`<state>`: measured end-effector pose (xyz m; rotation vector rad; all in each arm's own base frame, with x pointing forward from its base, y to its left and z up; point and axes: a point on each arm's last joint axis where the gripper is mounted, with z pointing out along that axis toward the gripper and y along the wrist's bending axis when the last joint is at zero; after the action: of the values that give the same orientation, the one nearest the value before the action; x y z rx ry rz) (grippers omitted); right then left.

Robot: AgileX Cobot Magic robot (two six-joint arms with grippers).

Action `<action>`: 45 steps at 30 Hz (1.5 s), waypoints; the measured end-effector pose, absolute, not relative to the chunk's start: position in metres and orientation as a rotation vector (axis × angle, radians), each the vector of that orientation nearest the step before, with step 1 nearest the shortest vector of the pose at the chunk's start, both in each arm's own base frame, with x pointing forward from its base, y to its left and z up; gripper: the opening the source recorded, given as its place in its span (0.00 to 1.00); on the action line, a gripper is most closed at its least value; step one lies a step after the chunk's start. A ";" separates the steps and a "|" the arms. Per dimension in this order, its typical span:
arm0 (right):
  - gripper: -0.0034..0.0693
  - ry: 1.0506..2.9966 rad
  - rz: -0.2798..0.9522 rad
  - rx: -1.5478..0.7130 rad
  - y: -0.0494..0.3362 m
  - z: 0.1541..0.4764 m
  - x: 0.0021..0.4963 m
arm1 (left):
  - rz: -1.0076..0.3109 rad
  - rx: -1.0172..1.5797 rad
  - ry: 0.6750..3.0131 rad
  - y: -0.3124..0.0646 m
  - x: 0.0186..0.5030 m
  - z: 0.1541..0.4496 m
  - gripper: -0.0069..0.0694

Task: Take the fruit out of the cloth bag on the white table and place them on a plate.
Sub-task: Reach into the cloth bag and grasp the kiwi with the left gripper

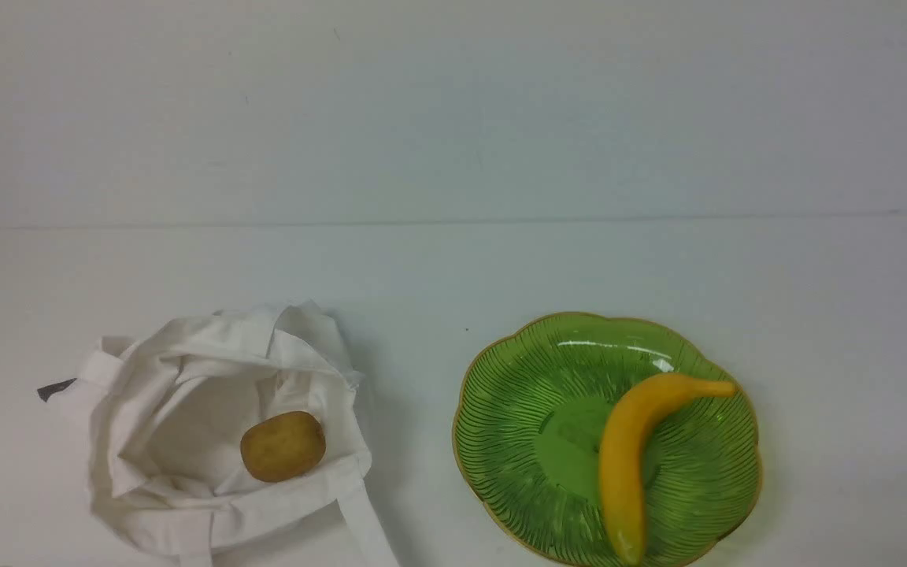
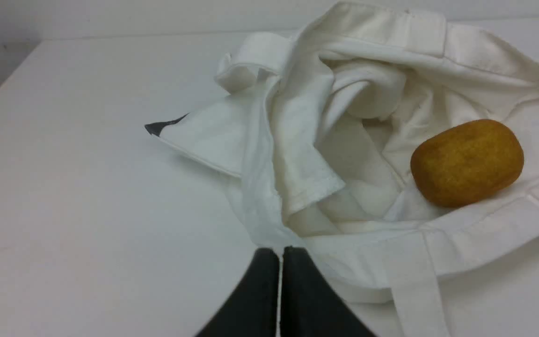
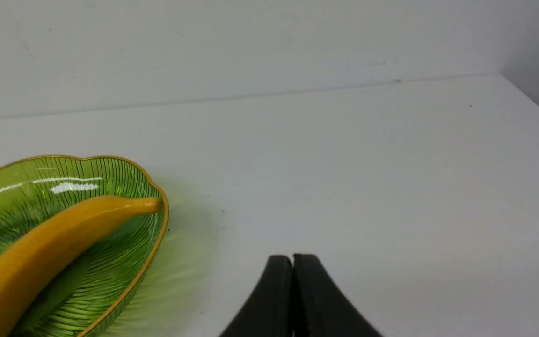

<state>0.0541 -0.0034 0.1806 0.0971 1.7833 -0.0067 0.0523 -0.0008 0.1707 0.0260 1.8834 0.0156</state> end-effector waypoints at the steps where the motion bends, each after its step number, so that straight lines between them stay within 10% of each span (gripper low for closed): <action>1: 0.03 1.783 -0.007 0.097 -0.003 0.181 0.054 | 0.016 0.026 1.883 -0.001 0.052 0.171 0.08; 20: 0.03 1.783 -0.007 0.097 -0.003 0.181 0.054 | 0.021 0.025 1.865 0.000 0.053 0.172 0.08; 31: 0.03 1.783 -0.007 0.097 -0.003 0.181 0.054 | -0.452 -0.430 1.529 -0.002 0.057 0.198 0.08; 39: 0.03 1.783 -0.007 0.097 -0.003 0.181 0.054 | -0.433 -0.406 1.107 0.008 0.042 0.264 0.08; 45: 0.03 1.783 -0.007 0.097 -0.003 0.181 0.054 | -0.208 -0.176 1.426 -0.001 0.037 0.339 0.08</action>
<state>0.0541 -0.0034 0.1806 0.0971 1.7833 -0.0067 0.0374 -0.0012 0.3389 -0.1759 1.4264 -0.2081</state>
